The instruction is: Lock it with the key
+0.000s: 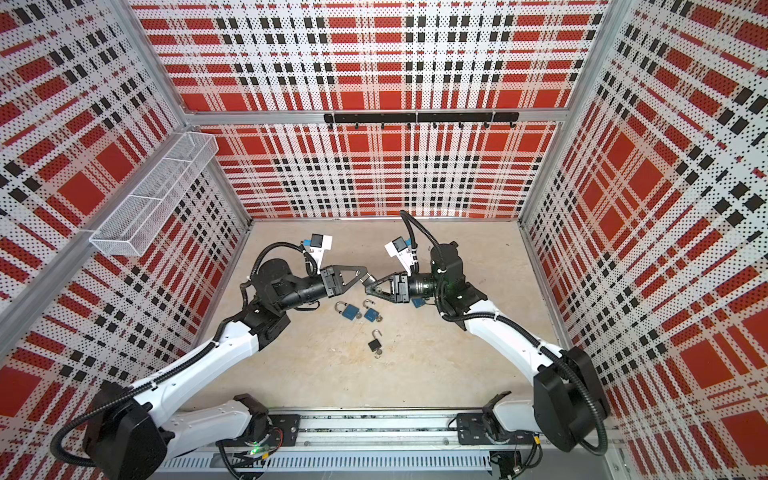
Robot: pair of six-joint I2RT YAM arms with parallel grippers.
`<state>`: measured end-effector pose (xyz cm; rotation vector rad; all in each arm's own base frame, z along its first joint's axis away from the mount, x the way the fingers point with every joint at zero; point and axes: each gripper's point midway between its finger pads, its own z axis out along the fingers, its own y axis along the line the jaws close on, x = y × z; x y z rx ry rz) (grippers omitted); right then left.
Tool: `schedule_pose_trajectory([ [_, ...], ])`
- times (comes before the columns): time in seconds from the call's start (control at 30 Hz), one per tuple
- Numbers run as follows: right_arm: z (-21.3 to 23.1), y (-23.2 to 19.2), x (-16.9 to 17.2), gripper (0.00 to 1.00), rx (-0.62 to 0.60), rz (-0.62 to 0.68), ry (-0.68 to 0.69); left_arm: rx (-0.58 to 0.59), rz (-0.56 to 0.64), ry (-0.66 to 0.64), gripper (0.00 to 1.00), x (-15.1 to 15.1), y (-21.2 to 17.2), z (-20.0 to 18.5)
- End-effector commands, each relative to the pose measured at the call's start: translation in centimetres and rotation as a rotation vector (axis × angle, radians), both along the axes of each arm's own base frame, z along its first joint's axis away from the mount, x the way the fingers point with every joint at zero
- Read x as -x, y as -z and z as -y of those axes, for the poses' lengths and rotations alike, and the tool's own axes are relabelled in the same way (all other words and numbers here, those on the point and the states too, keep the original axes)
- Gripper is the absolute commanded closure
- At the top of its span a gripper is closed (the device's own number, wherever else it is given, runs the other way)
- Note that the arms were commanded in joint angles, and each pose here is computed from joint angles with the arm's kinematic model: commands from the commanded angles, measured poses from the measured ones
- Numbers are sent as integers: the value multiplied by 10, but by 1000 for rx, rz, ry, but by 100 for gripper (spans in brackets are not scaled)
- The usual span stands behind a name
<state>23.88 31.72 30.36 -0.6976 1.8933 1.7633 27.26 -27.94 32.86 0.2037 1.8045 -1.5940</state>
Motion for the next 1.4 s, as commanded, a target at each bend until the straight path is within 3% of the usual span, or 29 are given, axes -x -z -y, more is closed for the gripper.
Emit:
schedule_pose_trajectory([
  [0.0,0,-20,1,68,-51,77,-1,24,18,0,100,5,-6,0],
  [0.1,1,-19,0,70,-42,78,5,22,15,-3,100,5,-4,0],
  [0.23,1,-19,-2,81,-34,80,10,20,12,-3,100,4,-3,-1],
  [0.37,0,-19,-3,100,-29,79,11,20,19,-6,100,4,-3,-1],
  [0.53,1,-18,-1,100,-20,74,6,16,44,-5,98,3,-7,-5],
  [0.6,1,-18,0,100,-17,71,-2,15,55,5,90,3,-9,-6],
  [0.67,1,-17,2,100,-11,69,-9,17,69,9,72,2,-13,-10],
  [0.77,2,-17,3,100,-1,69,-12,17,78,19,69,1,-17,-13],
  [0.9,3,-16,4,100,7,69,-13,15,74,40,69,2,-17,-13],
  [1.07,2,-17,4,100,11,73,-13,7,57,71,76,6,-12,-12],
  [1.37,1,-17,2,100,15,72,-17,-29,38,87,77,14,-2,-14],
])
